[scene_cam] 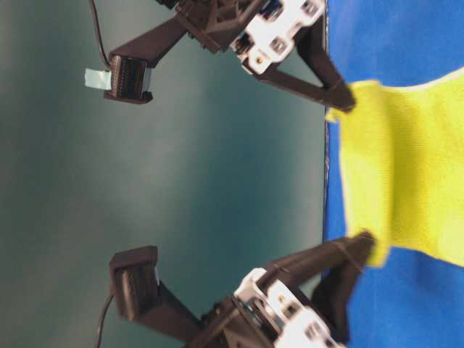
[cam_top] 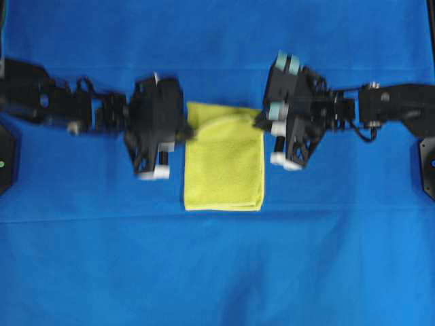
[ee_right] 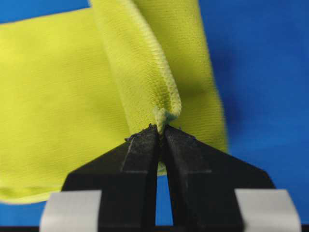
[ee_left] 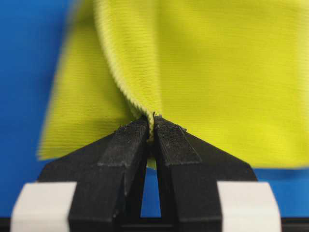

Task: Fold the yellow towel.
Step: 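Lift the far end and fold it down onto the near half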

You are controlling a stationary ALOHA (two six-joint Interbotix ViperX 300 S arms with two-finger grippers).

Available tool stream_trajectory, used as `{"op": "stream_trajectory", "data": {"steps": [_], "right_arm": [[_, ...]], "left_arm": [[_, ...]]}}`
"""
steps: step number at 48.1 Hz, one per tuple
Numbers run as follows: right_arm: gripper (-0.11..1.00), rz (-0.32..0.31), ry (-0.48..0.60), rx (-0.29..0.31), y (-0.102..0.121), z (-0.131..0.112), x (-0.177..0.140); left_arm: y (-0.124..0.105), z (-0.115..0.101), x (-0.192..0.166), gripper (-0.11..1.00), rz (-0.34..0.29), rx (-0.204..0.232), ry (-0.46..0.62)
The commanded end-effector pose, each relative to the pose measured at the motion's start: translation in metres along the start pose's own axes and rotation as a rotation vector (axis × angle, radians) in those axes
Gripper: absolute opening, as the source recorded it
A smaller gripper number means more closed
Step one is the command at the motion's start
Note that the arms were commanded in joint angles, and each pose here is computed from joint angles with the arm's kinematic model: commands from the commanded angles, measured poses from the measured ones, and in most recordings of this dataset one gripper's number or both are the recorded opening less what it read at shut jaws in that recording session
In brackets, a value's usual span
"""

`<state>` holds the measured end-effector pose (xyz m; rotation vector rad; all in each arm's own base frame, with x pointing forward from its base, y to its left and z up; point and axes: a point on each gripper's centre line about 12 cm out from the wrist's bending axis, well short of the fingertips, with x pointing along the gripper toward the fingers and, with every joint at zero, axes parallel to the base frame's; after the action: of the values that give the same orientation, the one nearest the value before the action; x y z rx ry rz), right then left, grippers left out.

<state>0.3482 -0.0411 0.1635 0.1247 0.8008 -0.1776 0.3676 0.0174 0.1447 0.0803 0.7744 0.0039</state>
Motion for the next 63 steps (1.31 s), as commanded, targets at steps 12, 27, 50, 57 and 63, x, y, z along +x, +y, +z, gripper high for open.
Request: {"op": "stream_trajectory", "data": {"steps": [12,27,50,57,63], "right_arm": [[0.07,0.098,-0.004,-0.04,0.047,-0.004,-0.001],[0.07,0.127,0.04,-0.018,0.063,-0.019,0.019],[0.07,0.137,0.047,-0.016,0.067,-0.023,0.019],[0.4,0.146,0.044,-0.025,0.072,-0.022,0.018],[0.65,0.161,0.031,-0.041,0.079,-0.019,0.012]], "left_arm": [[-0.05,0.001,0.0,0.03,-0.098,-0.008,0.01],[-0.074,-0.007,0.018,0.03,-0.136,-0.002,0.031],[-0.068,-0.006,0.019,0.04,-0.126,-0.011,0.006],[-0.071,-0.005,0.019,0.24,-0.131,-0.003,0.003],[-0.073,-0.003,0.015,0.6,-0.136,-0.002,0.003]]}}
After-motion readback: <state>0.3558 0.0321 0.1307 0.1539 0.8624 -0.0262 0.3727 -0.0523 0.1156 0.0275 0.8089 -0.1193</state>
